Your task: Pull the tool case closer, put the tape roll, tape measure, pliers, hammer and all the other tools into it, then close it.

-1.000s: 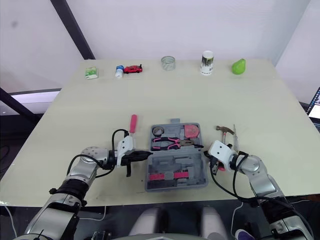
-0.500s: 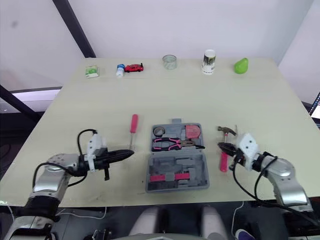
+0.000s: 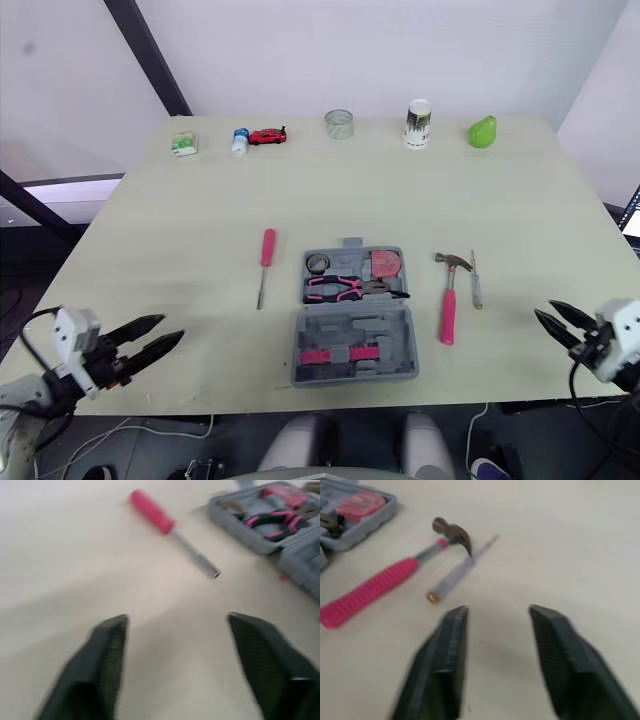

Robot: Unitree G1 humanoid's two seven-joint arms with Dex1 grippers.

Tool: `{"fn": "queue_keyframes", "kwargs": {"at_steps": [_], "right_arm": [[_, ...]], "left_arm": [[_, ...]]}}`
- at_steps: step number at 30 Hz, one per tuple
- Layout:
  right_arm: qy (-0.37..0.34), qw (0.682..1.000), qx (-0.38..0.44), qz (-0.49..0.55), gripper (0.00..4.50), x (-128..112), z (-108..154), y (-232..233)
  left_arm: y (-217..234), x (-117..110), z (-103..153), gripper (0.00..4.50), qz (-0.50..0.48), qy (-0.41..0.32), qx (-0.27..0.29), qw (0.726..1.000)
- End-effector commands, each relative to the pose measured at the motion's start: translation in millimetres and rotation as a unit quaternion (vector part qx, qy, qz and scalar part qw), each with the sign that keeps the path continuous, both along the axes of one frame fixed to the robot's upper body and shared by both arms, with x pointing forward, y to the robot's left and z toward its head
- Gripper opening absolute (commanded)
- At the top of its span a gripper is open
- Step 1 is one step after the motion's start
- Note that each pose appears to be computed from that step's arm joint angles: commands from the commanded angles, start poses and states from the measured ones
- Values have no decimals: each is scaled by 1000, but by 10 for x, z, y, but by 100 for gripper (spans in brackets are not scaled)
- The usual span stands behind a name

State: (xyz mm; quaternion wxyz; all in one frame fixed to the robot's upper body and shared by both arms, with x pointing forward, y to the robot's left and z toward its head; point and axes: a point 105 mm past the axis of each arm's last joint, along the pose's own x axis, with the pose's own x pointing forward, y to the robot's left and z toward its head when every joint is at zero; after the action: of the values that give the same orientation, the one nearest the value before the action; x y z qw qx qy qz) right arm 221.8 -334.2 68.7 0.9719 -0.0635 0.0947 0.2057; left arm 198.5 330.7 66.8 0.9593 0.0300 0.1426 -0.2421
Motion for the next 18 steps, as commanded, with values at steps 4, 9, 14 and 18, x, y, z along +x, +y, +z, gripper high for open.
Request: {"fn": "queue_keyframes", "kwargs": {"at_steps": [4,9,14,18], "right_arm": [[-14,999,-4,-52,448,-295,87,-382],[-4,997,-3,-73,448,-459,43,-536],[-2,997,-2,-77,448,-507,9,-597],[-7,998,-5,-70,448,-498,13,-590]], "left_arm": [[203,-244,41,450,47,-6,10,999],[225,-320,30,450,55,0,9,998],[198,-304,35,450,51,0,8,999],[145,-222,62,450,40,-6,5,999]]}}
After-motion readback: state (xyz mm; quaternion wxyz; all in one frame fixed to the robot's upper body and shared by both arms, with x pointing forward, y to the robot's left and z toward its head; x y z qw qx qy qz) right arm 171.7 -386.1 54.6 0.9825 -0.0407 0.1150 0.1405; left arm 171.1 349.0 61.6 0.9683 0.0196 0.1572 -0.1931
